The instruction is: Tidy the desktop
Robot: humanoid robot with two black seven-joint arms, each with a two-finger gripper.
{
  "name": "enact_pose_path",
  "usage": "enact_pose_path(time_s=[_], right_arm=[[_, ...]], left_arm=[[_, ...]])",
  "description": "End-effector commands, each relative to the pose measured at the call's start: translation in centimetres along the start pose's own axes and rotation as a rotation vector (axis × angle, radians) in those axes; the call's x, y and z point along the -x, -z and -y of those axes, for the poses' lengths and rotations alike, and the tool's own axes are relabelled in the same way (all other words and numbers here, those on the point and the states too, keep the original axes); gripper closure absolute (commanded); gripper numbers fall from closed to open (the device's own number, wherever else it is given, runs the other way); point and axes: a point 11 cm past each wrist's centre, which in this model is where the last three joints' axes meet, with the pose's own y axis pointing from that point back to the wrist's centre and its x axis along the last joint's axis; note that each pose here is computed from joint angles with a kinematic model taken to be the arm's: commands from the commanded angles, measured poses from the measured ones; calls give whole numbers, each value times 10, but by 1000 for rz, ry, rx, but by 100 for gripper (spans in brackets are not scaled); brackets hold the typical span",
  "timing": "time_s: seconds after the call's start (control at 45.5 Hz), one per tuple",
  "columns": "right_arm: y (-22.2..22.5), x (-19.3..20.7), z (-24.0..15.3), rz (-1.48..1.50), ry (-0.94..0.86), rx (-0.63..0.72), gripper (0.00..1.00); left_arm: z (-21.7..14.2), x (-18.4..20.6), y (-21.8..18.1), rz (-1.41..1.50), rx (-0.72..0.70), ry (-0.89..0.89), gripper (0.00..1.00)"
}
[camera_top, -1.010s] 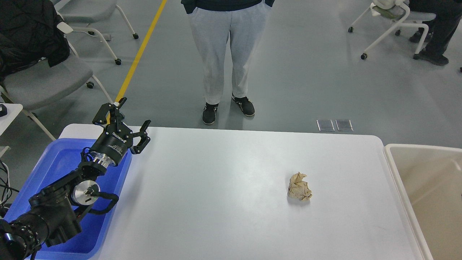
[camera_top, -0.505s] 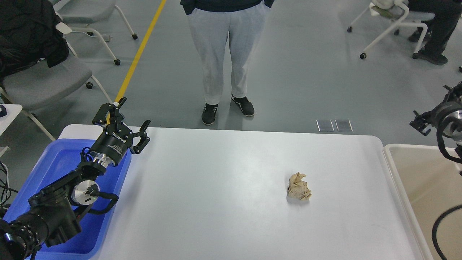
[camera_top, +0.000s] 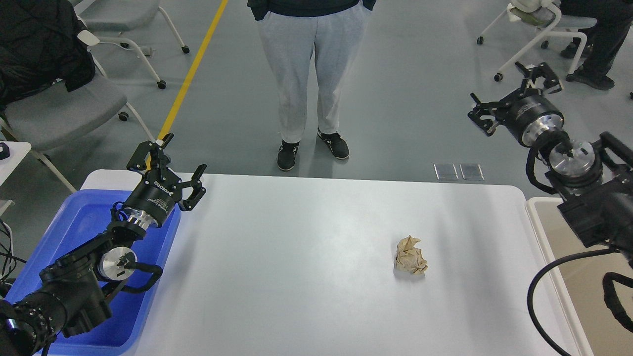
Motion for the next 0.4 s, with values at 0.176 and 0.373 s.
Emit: enact_pose_path(time_s=[0.176, 0.373], right_arm=[[-122, -5, -16, 128, 105, 174, 0], [-156, -17, -29, 165, 101, 208, 0]], left_arm=[[0, 0, 0, 1, 0, -1, 0], [0, 0, 0, 0, 0, 0, 0]])
